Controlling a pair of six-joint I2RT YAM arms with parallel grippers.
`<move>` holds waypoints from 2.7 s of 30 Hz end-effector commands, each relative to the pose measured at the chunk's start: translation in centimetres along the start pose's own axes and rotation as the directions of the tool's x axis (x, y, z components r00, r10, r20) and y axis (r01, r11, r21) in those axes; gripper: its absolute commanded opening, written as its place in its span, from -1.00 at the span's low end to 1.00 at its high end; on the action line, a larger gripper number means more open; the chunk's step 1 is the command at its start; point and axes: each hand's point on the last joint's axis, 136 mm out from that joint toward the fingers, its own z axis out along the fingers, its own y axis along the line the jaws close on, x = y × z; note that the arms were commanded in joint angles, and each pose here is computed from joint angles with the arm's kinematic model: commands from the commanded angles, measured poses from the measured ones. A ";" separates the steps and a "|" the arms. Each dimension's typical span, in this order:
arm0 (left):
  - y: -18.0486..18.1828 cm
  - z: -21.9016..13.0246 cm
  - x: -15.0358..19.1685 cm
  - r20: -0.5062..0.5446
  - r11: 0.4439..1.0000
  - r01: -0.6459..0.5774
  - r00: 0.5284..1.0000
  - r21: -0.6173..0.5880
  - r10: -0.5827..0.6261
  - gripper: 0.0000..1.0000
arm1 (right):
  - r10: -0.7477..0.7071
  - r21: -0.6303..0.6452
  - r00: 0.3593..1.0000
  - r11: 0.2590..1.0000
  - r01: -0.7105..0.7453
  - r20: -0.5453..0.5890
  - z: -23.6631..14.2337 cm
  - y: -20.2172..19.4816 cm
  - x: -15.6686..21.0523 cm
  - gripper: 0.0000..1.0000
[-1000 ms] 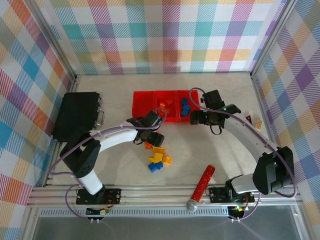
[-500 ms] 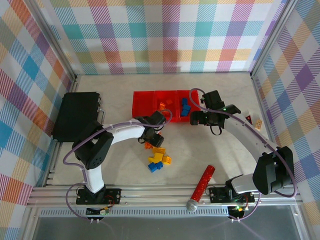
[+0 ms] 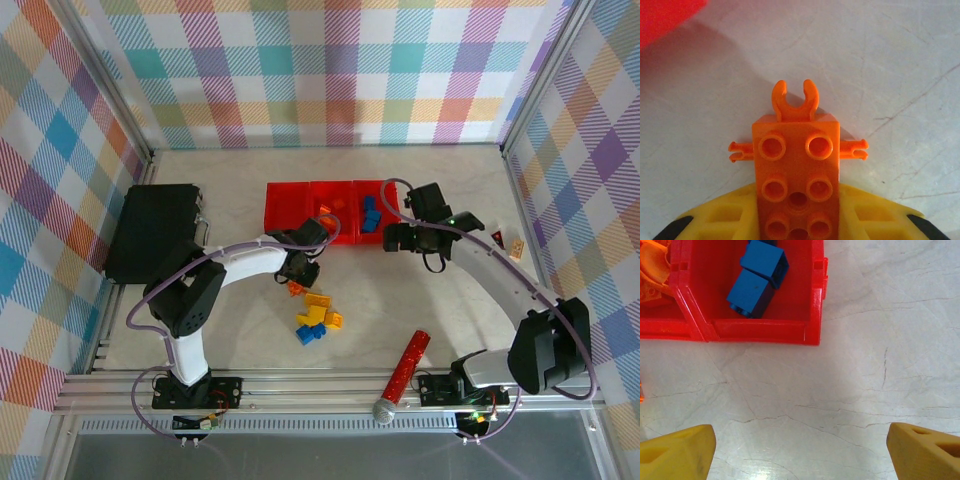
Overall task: Sort the legos into containers by color
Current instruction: Pick up the lego from the center of the table, then place the lego in the container, then move the lego to the bottom-center of the table.
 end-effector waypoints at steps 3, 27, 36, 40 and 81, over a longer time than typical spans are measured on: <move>1.7 -5.5 -2.9 0.192 0.997 0.072 0.979 -0.020 -0.067 -0.63 | 0.017 0.010 0.998 1.000 -0.018 0.056 -1.2 -0.6 -0.5 0.78; 2.1 -9.1 -19.6 0.410 0.880 0.475 0.799 0.020 -0.440 -0.60 | 0.078 0.151 0.978 0.983 -0.108 0.193 -4.3 -5.6 -0.1 0.98; 1.8 -4.8 -20.8 0.387 0.855 0.519 0.790 -0.006 -0.476 -0.57 | 0.103 0.057 0.966 0.991 -0.120 0.238 -5.5 -5.3 0.1 0.98; 2.3 -3.7 -21.2 0.390 0.852 0.523 0.791 -0.032 -0.471 -0.35 | 0.100 0.039 0.969 0.993 -0.111 0.225 -5.5 -4.9 0.1 0.98; 7.1 -20.8 5.0 0.581 0.866 0.437 0.649 0.243 -0.491 0.99 | -0.105 -0.332 0.979 0.943 0.041 -0.175 -2.5 12.4 6.3 0.97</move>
